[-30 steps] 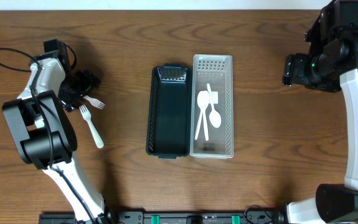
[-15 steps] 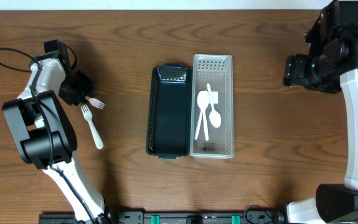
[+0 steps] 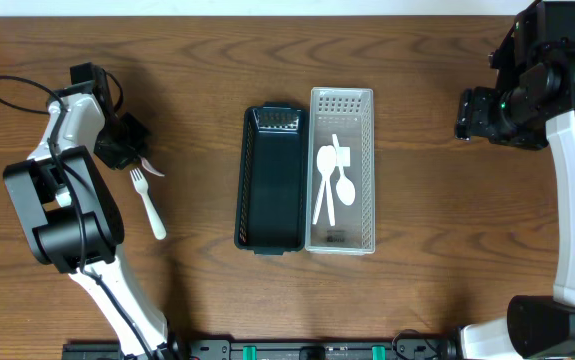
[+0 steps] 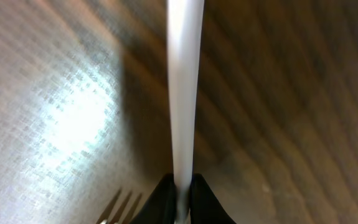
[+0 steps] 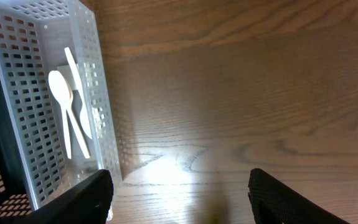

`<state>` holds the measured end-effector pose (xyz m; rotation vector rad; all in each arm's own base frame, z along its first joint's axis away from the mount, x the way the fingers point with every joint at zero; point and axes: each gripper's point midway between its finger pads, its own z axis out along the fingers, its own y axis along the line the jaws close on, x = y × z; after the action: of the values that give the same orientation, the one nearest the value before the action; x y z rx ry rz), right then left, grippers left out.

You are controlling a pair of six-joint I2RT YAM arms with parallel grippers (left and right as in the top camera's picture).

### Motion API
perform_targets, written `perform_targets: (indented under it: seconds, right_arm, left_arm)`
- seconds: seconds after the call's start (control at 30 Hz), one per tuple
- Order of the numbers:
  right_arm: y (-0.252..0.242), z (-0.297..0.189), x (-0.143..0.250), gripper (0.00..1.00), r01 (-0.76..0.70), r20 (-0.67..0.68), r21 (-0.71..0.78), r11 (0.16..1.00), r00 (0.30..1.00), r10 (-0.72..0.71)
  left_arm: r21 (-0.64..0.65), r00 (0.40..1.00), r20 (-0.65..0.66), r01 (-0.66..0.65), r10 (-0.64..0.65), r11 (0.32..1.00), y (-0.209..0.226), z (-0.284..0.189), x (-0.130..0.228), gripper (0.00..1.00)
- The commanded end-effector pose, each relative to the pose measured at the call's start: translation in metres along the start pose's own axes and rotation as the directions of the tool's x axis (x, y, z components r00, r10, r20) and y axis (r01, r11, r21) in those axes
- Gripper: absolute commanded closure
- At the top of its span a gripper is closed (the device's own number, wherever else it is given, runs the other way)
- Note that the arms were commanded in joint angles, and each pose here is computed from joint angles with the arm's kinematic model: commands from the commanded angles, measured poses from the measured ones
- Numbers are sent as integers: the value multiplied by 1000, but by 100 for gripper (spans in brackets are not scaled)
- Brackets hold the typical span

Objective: Pack container
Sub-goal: 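Carry the fork into the black basket and release it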

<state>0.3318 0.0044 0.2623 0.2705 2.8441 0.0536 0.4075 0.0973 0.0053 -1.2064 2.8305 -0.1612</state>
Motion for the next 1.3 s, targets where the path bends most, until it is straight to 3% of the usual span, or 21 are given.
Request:
perform_targets:
  seconds: [0.0,0.2,0.37,0.53,0.67,0.83,1.13,1.27]
  right_arm:
    - [-4,-7,-2,27,6,28,5,1000,1000,-6]
    - [-3,-7,-6,27,6,42,2,1000,999,-6]
    - [-2,-7,-10,27,6,57,-1,1000,998,-6]
    - [-2,-7,-10,27,6,60,-1,1000,998,-6]
    - [-2,-7,-10,27,6,60,-1,1000,998,-6]
    - [-2,-7,-10,27,6,58,-1,1000,998,-6]
    - [-3,-7,-5,27,7,39,3,1000,999,-7]
    - [-4,-7,-4,27,7,34,4,1000,999,-7]
  left_arm:
    - [27,996,66,-58,57,998,-13,-35,-5,94]
    - [68,949,166,-283,269,957,-54,-97,23,94]
    - [91,878,193,-460,438,883,-94,-144,91,94]
    - [108,778,176,-624,602,774,-126,-160,166,94]
    - [107,684,139,-729,716,676,-147,-148,219,94]
    - [30,613,57,-790,788,612,-147,-112,249,94]
    - [-46,598,-143,-800,788,599,-133,-39,259,94]
    - [-59,586,-172,-809,792,585,-129,-28,259,94]
